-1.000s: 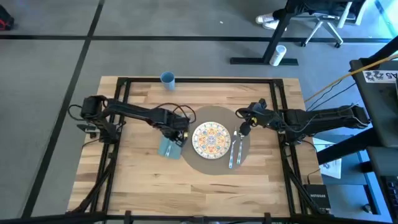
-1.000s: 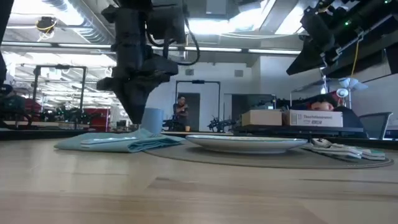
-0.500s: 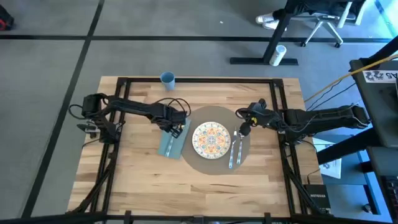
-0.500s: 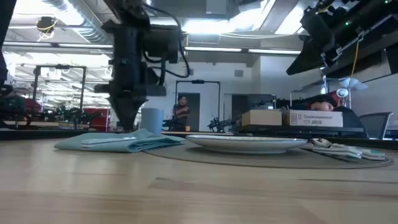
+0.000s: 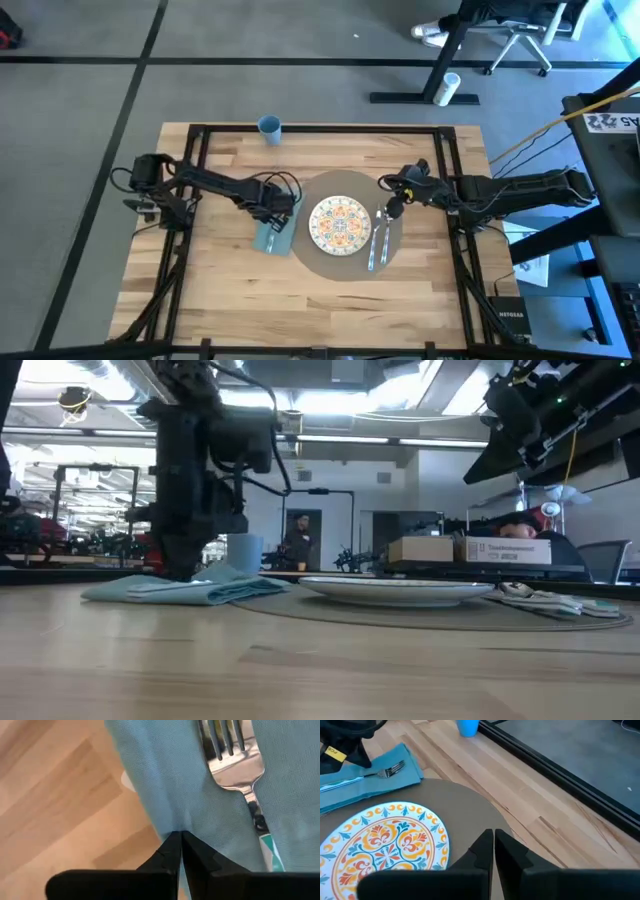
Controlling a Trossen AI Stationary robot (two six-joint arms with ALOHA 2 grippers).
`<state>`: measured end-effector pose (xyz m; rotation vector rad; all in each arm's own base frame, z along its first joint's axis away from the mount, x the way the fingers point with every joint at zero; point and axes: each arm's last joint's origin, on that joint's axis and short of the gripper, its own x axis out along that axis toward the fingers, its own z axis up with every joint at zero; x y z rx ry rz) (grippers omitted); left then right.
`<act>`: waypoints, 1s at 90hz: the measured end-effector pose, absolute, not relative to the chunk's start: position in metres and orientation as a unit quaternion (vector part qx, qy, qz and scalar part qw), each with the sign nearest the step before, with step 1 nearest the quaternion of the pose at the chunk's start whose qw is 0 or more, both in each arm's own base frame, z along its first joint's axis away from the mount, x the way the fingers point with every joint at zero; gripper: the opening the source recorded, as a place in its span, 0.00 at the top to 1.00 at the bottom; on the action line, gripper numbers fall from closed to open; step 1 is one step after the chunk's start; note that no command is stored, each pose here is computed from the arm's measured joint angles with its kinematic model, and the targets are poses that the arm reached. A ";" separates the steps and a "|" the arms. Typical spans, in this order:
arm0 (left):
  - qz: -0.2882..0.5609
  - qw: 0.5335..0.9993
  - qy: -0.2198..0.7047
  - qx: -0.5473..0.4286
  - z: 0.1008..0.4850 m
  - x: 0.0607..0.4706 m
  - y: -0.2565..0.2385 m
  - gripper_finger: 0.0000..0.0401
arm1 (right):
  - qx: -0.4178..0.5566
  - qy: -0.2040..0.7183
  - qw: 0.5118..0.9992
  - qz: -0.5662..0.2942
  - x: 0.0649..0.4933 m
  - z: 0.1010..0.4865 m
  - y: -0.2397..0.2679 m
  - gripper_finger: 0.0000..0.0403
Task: Set table place
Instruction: Adjust the blue napkin
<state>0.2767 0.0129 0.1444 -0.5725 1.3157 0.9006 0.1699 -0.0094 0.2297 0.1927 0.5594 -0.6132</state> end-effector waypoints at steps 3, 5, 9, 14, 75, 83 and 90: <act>0.398 0.662 0.584 -0.251 0.144 0.276 0.011 1.00 | 0.093 0.272 0.911 -0.297 0.170 0.230 -0.009 0.99; 0.397 0.662 0.584 -0.250 0.144 0.276 0.010 1.00 | 0.093 0.272 0.911 -0.297 0.170 0.230 -0.009 0.99; 0.396 0.663 0.584 -0.250 0.144 0.276 0.008 1.00 | 0.093 0.271 0.911 -0.297 0.170 0.230 -0.009 0.99; 0.398 0.662 0.582 -0.252 0.144 0.276 0.007 1.00 | 0.093 0.271 0.911 -0.297 0.170 0.230 -0.009 0.99; 0.425 0.640 0.588 -0.254 0.145 0.270 -0.007 1.00 | 0.093 0.272 0.910 -0.298 0.170 0.230 -0.009 0.99; 0.425 0.643 0.582 -0.259 0.147 0.272 -0.010 1.00 | 0.093 0.272 0.910 -0.298 0.170 0.230 -0.009 0.99; 0.426 0.646 0.578 -0.261 0.148 0.273 -0.012 1.00 | 0.093 0.272 0.910 -0.298 0.170 0.230 -0.009 0.99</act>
